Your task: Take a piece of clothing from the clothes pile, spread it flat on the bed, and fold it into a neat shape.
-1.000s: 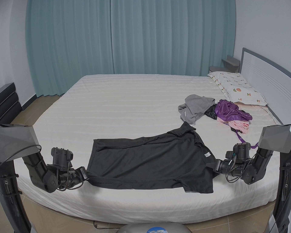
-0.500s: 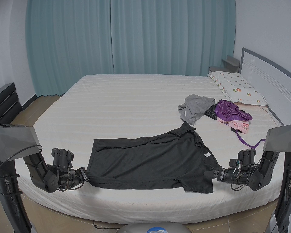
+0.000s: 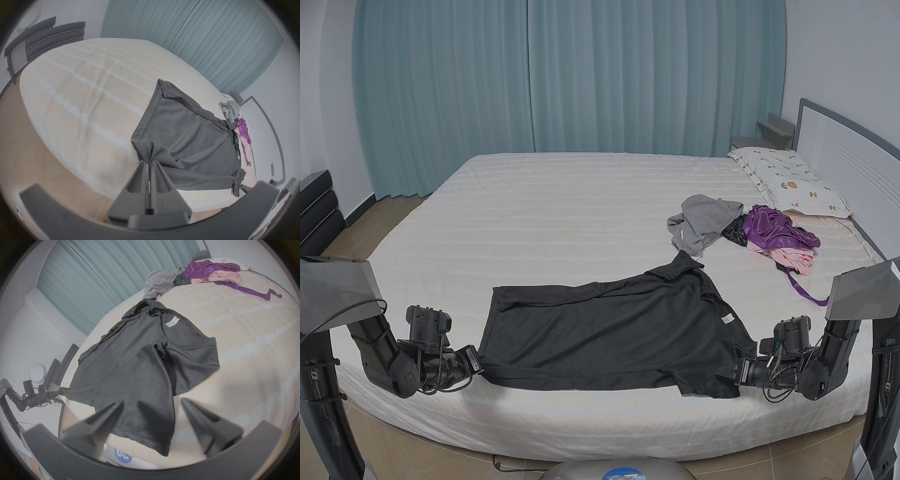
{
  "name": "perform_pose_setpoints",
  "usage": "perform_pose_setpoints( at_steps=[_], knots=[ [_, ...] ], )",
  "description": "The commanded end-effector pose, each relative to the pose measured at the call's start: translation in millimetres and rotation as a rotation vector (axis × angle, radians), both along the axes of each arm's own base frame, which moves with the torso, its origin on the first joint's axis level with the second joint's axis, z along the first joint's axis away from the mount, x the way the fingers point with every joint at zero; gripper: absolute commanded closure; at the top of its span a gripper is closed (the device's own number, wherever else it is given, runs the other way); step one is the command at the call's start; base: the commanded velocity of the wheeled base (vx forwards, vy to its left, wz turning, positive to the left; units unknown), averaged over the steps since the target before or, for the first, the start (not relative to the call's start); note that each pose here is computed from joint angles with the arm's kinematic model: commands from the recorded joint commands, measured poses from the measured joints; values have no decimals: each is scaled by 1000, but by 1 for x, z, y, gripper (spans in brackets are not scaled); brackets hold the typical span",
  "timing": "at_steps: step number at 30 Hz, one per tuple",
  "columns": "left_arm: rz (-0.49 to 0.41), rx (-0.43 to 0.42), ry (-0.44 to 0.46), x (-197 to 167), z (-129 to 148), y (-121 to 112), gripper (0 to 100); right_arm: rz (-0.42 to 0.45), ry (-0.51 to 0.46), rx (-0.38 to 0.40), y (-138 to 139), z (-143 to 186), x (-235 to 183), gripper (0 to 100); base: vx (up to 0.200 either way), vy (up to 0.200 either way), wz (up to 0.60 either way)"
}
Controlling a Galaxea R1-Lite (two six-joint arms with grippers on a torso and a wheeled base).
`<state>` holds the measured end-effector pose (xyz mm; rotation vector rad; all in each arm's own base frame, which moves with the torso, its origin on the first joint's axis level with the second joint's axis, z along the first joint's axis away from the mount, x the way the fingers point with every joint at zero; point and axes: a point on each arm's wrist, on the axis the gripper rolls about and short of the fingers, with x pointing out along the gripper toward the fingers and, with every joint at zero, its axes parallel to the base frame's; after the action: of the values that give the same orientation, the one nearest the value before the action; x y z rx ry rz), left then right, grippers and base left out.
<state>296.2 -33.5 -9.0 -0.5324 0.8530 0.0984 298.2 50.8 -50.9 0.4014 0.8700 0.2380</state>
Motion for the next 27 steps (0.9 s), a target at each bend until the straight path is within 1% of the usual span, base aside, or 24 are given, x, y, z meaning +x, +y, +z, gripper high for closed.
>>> perform_pose_setpoints(
  at_steps=[1,8,9,10,11,14,18,19,23,27],
  knots=[
    [0,-1,0,0,0,0,100,4,14,-3,0,1,-7,100,0,0,0],
    [-1,4,-4,-2,3,2,100,-24,12,36,-19,23,-27,100,0,0,0],
    [0,6,-8,-3,5,3,100,-20,22,65,-26,29,-37,100,0,0,0],
    [0,6,-8,-3,5,3,100,-20,22,65,-26,29,-37,100,0,0,0],
    [2,6,-16,-3,8,3,100,-9,42,89,-29,32,-49,100,0,0,0],
    [2,8,-18,-4,10,4,100,1,68,104,-33,36,-66,100,0,0,0],
    [-9,18,-10,-8,9,4,100,25,107,92,-34,36,-85,100,0,0,0],
    [-34,42,0,-12,8,5,100,36,128,82,-34,35,-92,100,0,0,0],
    [-80,83,21,-20,4,6,100,66,159,57,-35,29,-100,100,0,0,0],
    [-82,86,24,-20,4,6,100,106,185,36,-32,26,-109,100,0,0,0]
  ],
)
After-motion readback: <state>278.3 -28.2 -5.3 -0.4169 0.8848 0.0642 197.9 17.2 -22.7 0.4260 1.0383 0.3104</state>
